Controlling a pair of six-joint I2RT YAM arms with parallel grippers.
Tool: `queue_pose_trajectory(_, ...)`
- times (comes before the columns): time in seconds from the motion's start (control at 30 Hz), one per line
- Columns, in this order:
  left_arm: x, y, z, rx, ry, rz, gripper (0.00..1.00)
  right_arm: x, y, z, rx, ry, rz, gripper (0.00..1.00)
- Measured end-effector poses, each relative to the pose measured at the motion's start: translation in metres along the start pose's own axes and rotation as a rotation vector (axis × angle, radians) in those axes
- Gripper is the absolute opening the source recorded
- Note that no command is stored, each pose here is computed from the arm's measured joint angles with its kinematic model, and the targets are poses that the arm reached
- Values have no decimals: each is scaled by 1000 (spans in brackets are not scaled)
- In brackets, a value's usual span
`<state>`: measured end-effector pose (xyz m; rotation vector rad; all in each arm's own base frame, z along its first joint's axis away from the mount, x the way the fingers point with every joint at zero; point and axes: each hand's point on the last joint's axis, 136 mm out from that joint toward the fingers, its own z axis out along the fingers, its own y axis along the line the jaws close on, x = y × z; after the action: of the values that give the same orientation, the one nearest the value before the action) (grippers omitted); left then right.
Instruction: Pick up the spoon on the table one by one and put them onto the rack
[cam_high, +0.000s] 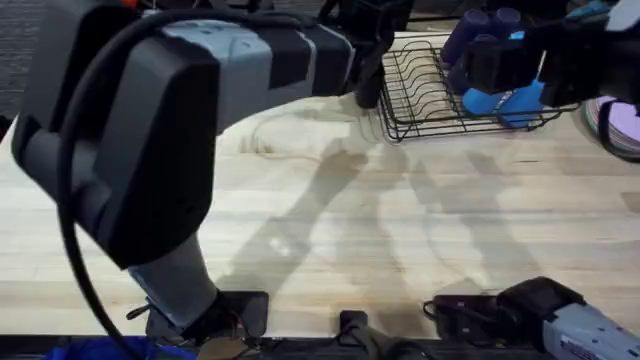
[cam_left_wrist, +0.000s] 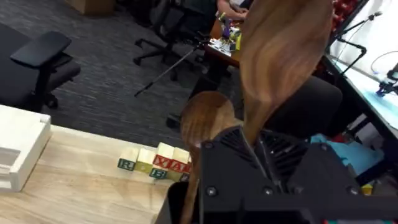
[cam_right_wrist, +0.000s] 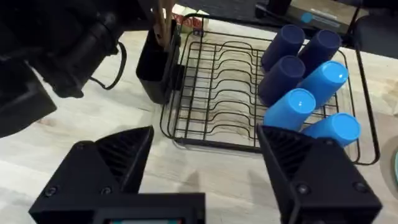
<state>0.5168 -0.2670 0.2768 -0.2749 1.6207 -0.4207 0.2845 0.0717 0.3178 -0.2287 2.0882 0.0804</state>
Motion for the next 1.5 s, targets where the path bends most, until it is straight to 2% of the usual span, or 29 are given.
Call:
queue_pose_trajectory(0.13,4,14,8,-27,3,10,44,0,0,0,0,0,0,994)
queue_pose_trajectory(0.33,-2,36,16,-71,-4,15,44,0,0,0,0,0,0,994)
queue_pose_trajectory(0.47,2,46,18,-96,21,30,44,0,0,0,0,0,0,994)
queue_pose_trajectory(0.6,7,43,18,-79,38,34,44,0,0,0,0,0,0,994)
queue_pose_trajectory(0.77,23,40,21,-55,77,44,44,0,0,0,0,0,0,994)
queue_pose_trajectory(1.0,42,42,21,-56,131,68,44,0,0,0,0,0,0,994)
queue_pose_trajectory(1.23,69,43,12,-77,228,118,44,0,0,0,0,0,0,994)
queue_pose_trajectory(1.5,84,41,4,-81,281,153,43,0,0,0,0,0,0,994)
